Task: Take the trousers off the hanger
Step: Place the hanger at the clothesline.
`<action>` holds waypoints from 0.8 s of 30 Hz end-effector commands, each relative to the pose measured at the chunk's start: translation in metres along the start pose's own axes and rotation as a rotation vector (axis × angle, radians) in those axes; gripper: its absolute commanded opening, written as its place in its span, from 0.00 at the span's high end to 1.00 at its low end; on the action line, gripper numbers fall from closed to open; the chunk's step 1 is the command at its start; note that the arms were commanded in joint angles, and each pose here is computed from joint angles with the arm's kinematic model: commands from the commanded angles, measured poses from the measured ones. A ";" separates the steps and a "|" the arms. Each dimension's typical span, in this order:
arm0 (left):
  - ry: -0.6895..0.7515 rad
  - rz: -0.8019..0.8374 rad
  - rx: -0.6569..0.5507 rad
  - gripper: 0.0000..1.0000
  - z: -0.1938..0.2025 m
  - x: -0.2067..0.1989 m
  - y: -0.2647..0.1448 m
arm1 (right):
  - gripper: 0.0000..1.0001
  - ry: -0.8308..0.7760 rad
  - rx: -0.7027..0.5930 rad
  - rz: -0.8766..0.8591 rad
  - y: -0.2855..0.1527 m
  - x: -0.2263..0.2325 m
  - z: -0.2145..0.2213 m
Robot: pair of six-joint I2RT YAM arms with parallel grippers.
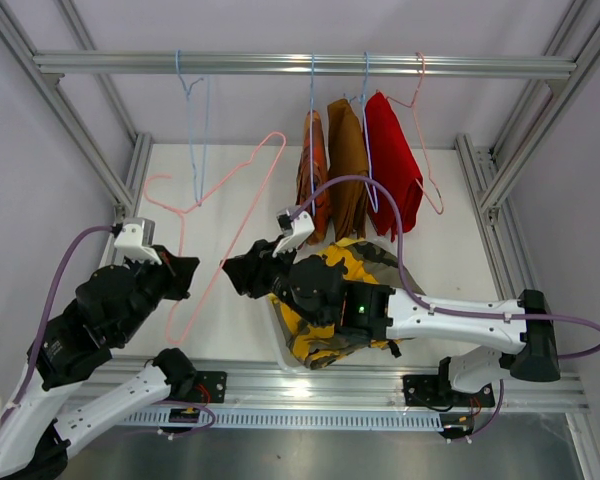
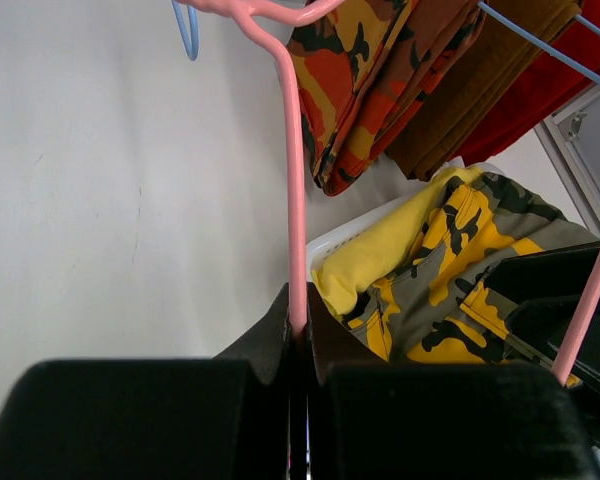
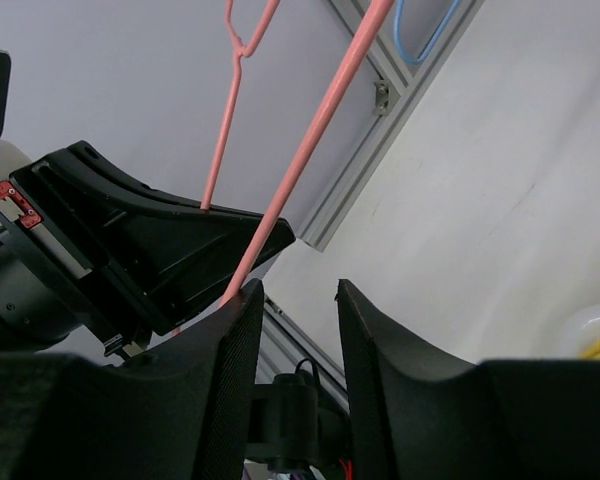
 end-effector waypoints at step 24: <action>0.009 0.001 -0.106 0.99 -0.016 0.004 -0.006 | 0.57 0.063 -0.017 0.020 -0.021 0.000 -0.012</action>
Point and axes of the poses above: each gripper's point midway between its finger pads, its own y axis out along the fingers, its own x axis along the line the jaws close on, z = x × y, the point moved 6 cm from there along -y, back along the fingers, and after that the axes turned 15 degrees about y, right-handed, at the moved point
